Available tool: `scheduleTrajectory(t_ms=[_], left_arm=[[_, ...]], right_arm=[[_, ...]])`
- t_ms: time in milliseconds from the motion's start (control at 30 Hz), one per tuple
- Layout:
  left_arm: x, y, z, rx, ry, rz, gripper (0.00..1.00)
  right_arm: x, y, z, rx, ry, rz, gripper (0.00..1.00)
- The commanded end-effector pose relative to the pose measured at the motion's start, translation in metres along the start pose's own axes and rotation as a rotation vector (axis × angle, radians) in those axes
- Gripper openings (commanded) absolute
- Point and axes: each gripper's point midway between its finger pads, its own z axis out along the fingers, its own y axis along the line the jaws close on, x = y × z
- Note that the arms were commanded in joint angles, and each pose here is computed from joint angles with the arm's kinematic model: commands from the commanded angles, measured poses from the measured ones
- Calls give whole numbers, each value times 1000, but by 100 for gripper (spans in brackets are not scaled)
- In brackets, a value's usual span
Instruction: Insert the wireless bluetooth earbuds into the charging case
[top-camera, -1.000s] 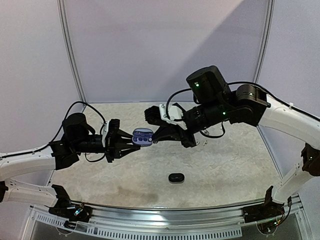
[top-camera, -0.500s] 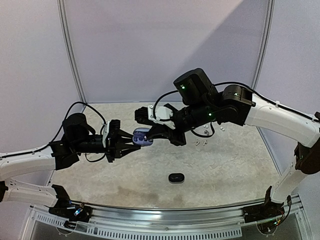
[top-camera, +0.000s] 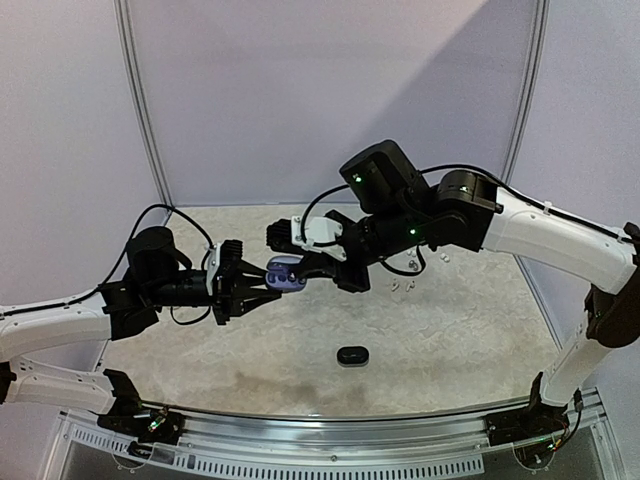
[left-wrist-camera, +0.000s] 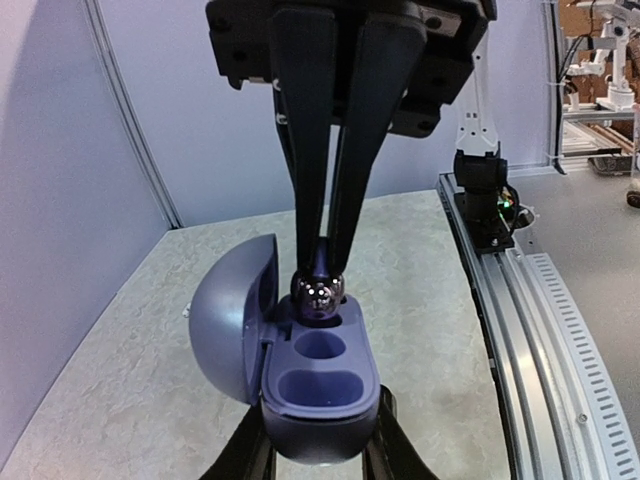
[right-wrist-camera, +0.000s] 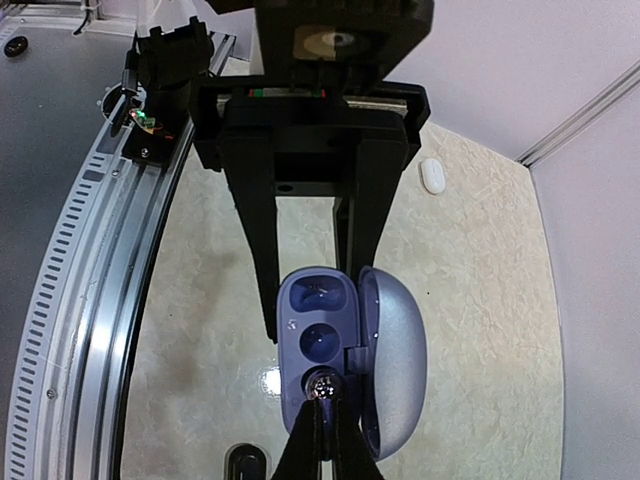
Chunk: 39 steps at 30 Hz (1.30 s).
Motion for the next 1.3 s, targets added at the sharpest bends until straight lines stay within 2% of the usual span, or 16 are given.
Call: scheduleTrajectory(t_ms=[0,100,133,400,533,733,867,933,1033,1133,1233,1267], left_arm=[[-15,-4,2,19,-38,39,0],[-15,-4,2,18,-41,37,0],[-15,-4,2,18,-41,37,0],[-11,-3,2,8,-31,-18,0],[-6,1,2,-14,-12,-79,0],[-1,6,2,-45,-2,-171,0],[-1,7,1,-56,-7,-204,0],[-1,7,1,-57,-8,-213,0],[0,8,0,-61,-9,-218,0],[-2,8,0,-63,-11,-215,0],[-3,9,-2,-68,-9,-210,0],[-3,8,-2,-69,-8,-208,0]], right_arm=[[7,0,11,7,50,-8,7],[9,-1,13,15,62,-10,22],[10,-1,13,19,67,-11,24],[-6,-6,-5,45,8,1,29],[-32,-7,-31,59,-104,2,33],[-78,-5,-95,104,-351,-5,39],[-82,-38,-139,281,-431,73,45],[-65,-69,-155,394,-401,166,45],[-13,-116,-162,514,-297,353,47],[67,-166,-164,653,-140,612,47],[149,-194,-148,679,38,803,44],[173,-198,-134,641,82,864,42]])
